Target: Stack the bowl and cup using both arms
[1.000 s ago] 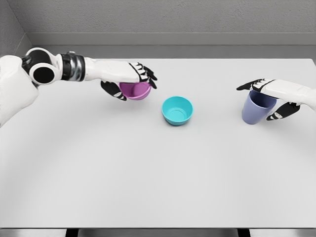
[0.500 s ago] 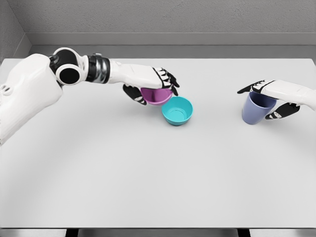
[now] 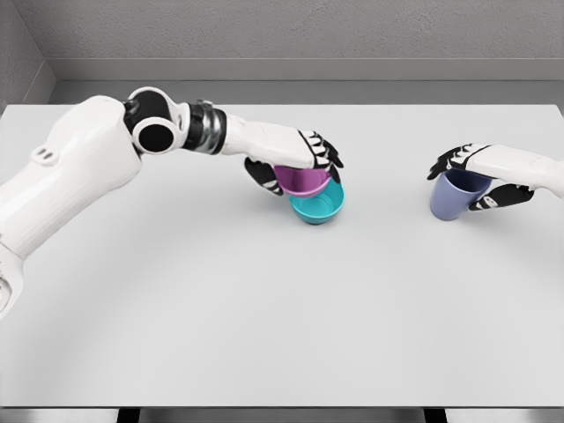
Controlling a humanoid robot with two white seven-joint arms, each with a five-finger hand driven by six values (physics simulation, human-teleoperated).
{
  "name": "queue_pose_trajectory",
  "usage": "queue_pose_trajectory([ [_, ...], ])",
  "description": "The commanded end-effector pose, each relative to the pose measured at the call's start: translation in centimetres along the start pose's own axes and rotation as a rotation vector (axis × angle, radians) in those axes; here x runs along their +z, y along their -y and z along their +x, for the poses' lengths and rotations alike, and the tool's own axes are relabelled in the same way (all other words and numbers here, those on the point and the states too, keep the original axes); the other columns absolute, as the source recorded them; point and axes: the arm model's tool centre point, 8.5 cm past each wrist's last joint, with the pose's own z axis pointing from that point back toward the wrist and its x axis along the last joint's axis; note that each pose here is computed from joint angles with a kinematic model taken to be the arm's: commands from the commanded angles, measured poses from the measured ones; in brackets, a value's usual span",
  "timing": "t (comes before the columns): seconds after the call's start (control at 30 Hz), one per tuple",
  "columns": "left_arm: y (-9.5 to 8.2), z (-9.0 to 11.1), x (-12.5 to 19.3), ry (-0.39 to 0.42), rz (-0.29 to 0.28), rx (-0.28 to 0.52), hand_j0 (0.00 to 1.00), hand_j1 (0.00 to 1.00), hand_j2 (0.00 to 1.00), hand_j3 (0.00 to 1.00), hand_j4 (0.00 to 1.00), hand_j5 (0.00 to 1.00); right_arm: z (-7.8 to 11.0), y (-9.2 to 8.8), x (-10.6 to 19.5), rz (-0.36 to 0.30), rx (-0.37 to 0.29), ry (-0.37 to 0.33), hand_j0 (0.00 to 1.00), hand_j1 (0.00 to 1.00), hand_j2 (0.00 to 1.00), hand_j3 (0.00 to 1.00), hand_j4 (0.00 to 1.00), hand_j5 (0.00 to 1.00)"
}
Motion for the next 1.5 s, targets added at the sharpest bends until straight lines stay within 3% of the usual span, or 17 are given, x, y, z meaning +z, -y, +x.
queue_pose_trajectory([
  [0.0,-0.2,0.5,-0.7,0.017,0.000,0.004,0.77,0.77,0.77,0.77,0.77,0.77,0.0,0.2,0.0,-0.003,0.002,-0.001,0.73,0.73,0.73,0.73,0.73,0.73],
  [0.3,-0.6,1.1,-1.5,0.035,0.001,-0.011,0.77,0.77,0.77,0.77,0.77,0.77,0.1,0.9,0.1,-0.012,0.015,0.000,0.73,0.73,0.73,0.73,0.73,0.73],
  [0.8,0.6,0.6,-1.6,0.021,-0.016,0.016,0.78,0.78,0.78,0.78,0.78,0.78,0.4,2.0,0.1,-0.031,0.033,0.008,0.73,0.73,0.73,0.73,0.73,0.73],
  [1.23,0.6,0.7,-1.9,0.026,-0.018,0.015,0.79,0.79,0.79,0.79,0.79,0.79,1.1,3.3,-0.1,-0.050,0.055,0.026,0.73,0.73,0.73,0.73,0.73,0.73],
  [1.3,0.6,0.7,-1.9,0.026,-0.018,0.015,0.83,0.83,0.83,0.83,0.83,0.83,1.2,3.3,-0.1,-0.050,0.057,0.029,0.73,0.73,0.73,0.73,0.73,0.73],
  [1.37,0.7,0.7,-1.9,0.027,-0.019,0.017,0.98,0.98,0.98,0.98,0.98,0.98,1.2,3.3,-0.1,-0.053,0.056,0.029,0.73,0.73,0.73,0.73,0.73,0.73],
  [1.47,0.6,0.8,-1.9,0.027,-0.017,0.016,1.00,1.00,1.00,1.00,1.00,1.00,1.3,3.6,-0.1,-0.058,0.061,0.032,0.73,0.73,0.73,0.73,0.73,0.73],
])
